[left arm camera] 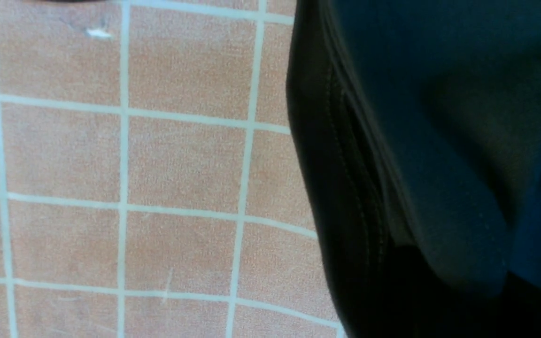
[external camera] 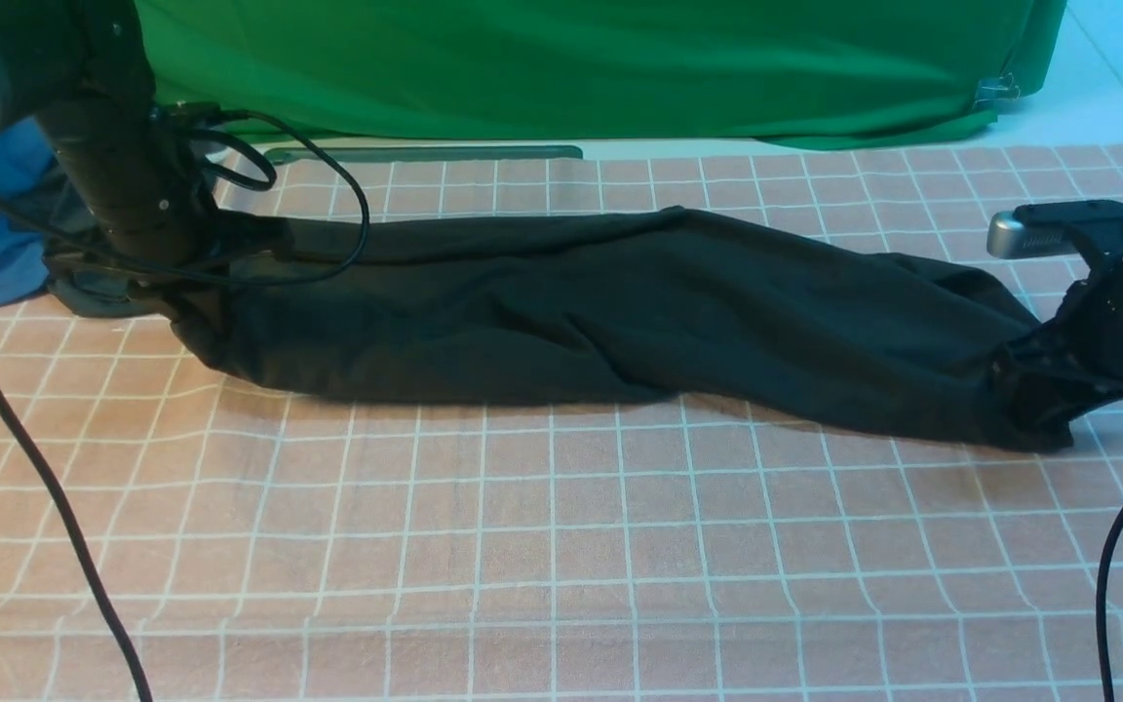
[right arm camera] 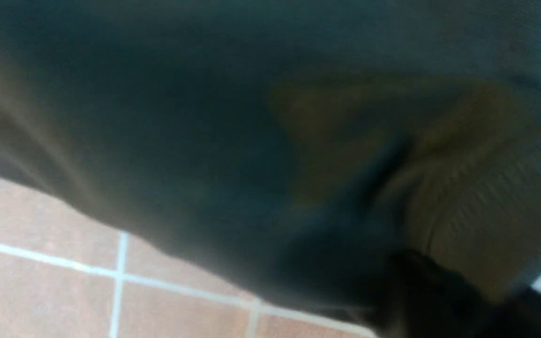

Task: Fold a long-sleeved shirt over a pink coffee tablecloth.
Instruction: 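Fold the black garment in half by bringing its near edge over to the far edge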

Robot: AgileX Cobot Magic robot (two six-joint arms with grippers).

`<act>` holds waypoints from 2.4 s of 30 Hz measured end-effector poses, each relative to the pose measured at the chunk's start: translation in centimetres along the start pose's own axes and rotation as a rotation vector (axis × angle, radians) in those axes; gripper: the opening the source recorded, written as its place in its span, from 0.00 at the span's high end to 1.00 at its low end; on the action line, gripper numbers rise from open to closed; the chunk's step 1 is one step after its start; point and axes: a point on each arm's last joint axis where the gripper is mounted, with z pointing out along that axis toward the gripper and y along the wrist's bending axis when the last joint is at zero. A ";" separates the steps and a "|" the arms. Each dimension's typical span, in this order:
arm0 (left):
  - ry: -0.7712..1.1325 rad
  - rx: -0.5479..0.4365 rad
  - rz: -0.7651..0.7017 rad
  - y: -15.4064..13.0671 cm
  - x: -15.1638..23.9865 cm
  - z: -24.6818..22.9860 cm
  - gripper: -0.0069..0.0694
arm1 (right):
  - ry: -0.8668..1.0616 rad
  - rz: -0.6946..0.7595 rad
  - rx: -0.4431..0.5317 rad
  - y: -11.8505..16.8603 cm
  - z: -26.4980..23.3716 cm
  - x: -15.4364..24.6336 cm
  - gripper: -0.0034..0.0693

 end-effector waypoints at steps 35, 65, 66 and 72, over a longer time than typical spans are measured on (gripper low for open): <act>0.151 -0.206 -0.156 2.7 14.2 -2.5 0.77 | 0.247 0.139 0.010 -0.6 -5.1 10.9 0.42; 0.082 0.331 0.003 -6.4 8.3 1.6 0.87 | -0.131 -0.088 0.005 7.3 -9.1 4.3 0.44; 0.080 0.347 0.018 -7.3 8.4 2.0 0.88 | -0.132 -0.087 0.004 7.3 -9.1 4.3 0.44; 0.026 0.345 0.069 -10.1 8.1 4.2 0.89 | -0.132 -0.077 0.002 7.3 -9.1 4.3 0.44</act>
